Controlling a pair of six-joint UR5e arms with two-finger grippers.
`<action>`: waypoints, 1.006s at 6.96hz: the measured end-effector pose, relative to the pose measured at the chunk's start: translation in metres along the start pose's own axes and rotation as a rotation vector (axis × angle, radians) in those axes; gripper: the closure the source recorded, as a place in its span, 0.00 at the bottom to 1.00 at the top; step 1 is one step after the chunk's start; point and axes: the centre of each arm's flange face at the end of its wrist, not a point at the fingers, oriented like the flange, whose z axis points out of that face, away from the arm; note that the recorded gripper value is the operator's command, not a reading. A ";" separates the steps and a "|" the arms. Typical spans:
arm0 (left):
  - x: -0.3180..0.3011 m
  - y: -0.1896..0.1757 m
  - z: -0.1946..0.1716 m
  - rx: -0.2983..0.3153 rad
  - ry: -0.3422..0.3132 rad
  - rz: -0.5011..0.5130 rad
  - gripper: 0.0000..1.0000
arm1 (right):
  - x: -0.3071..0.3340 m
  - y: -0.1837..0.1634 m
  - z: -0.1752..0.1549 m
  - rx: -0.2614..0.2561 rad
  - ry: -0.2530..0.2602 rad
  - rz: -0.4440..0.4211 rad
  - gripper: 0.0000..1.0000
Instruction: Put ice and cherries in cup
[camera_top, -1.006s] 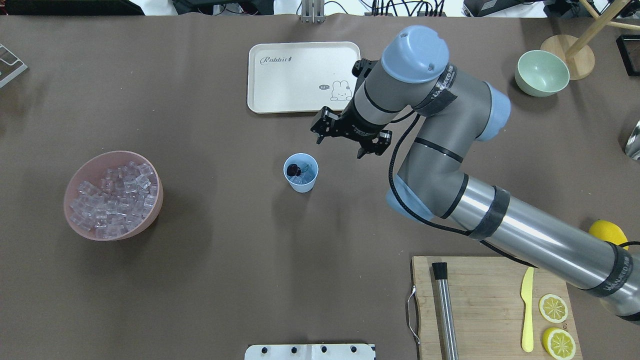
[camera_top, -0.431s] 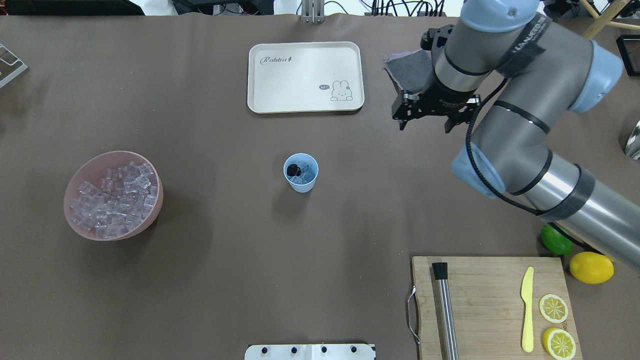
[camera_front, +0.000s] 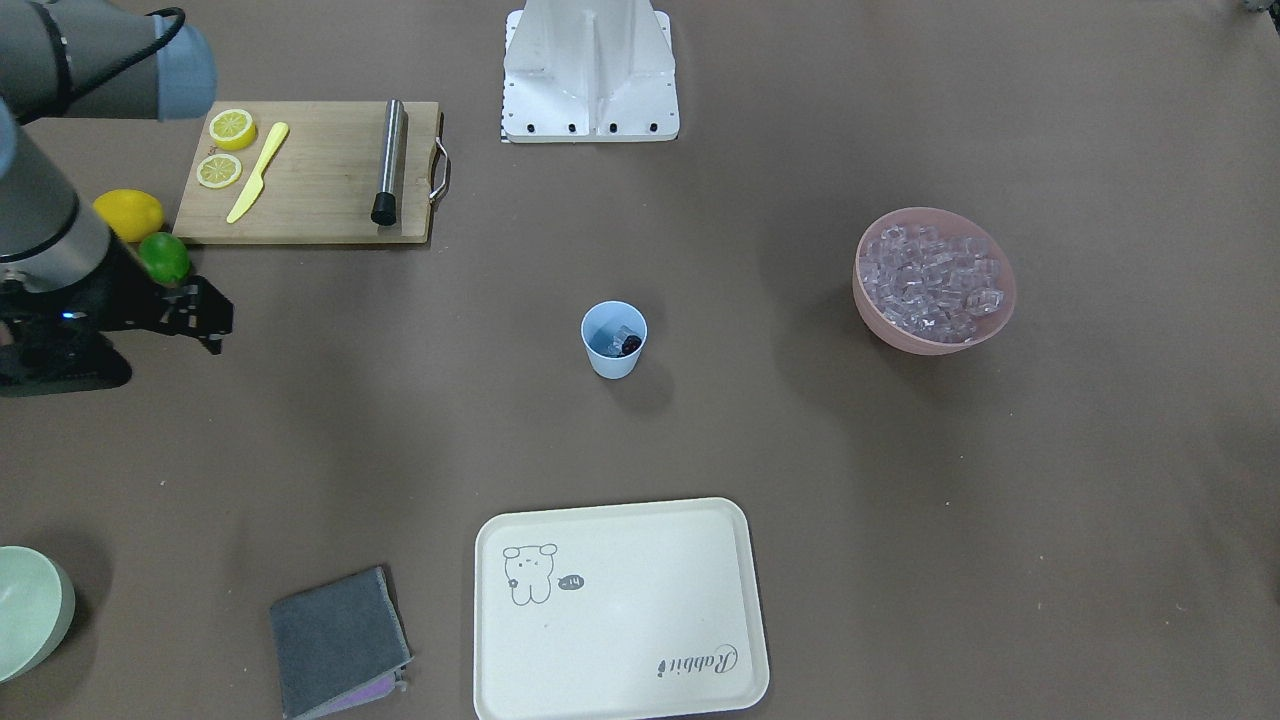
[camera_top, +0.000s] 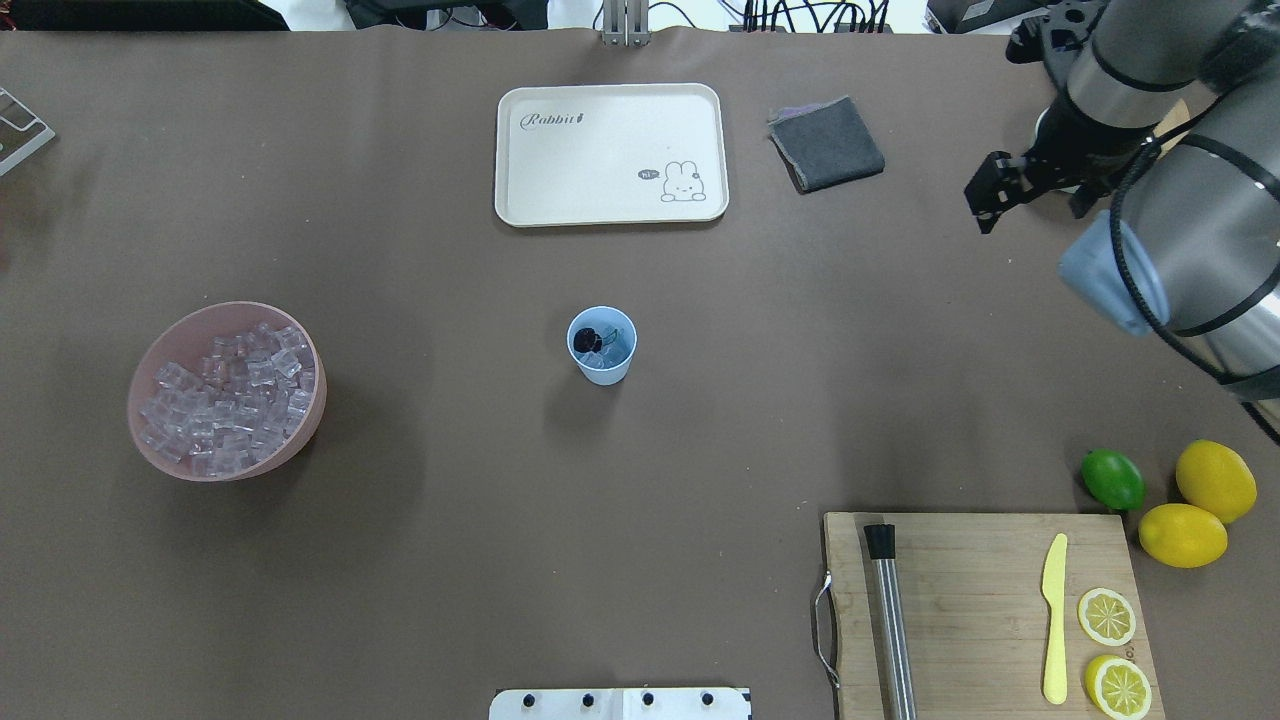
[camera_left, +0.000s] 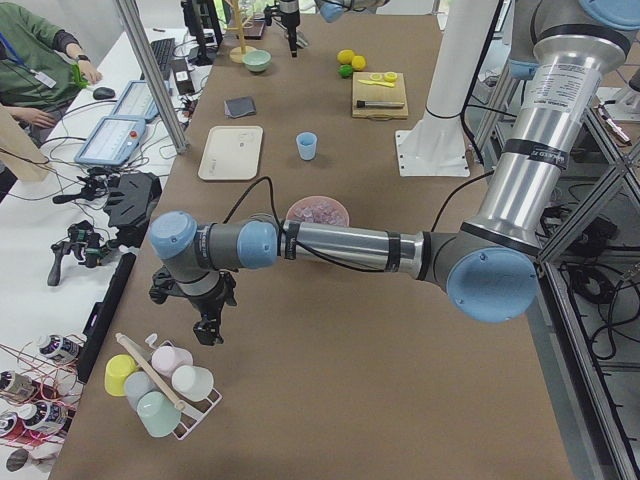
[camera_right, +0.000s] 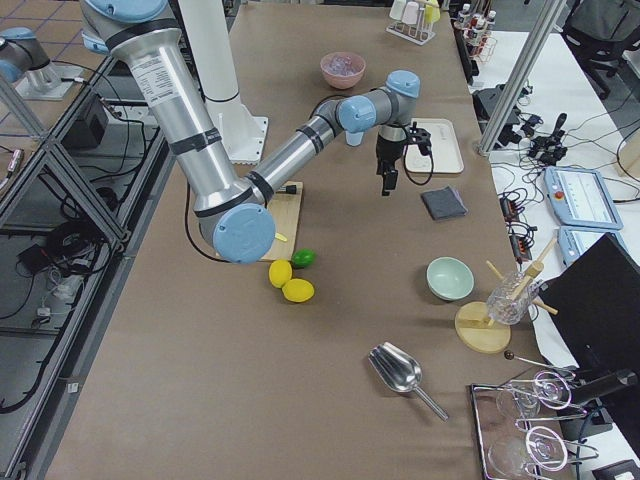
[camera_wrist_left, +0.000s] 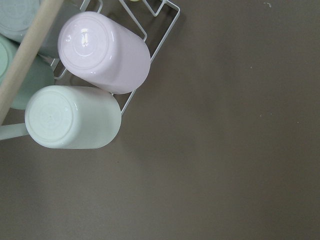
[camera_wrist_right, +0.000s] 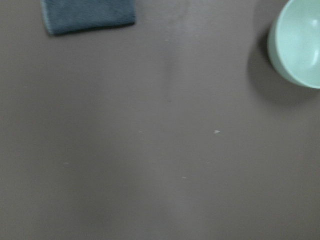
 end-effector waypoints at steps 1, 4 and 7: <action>-0.002 0.002 0.003 -0.003 0.000 0.000 0.02 | 0.061 0.007 0.001 -0.015 0.029 -0.034 0.00; -0.004 0.006 0.006 -0.008 0.002 -0.001 0.02 | 0.224 0.035 0.000 -0.053 0.036 -0.056 0.00; -0.004 0.006 0.006 -0.008 0.002 -0.004 0.02 | 0.355 0.086 0.012 -0.080 -0.026 0.023 0.00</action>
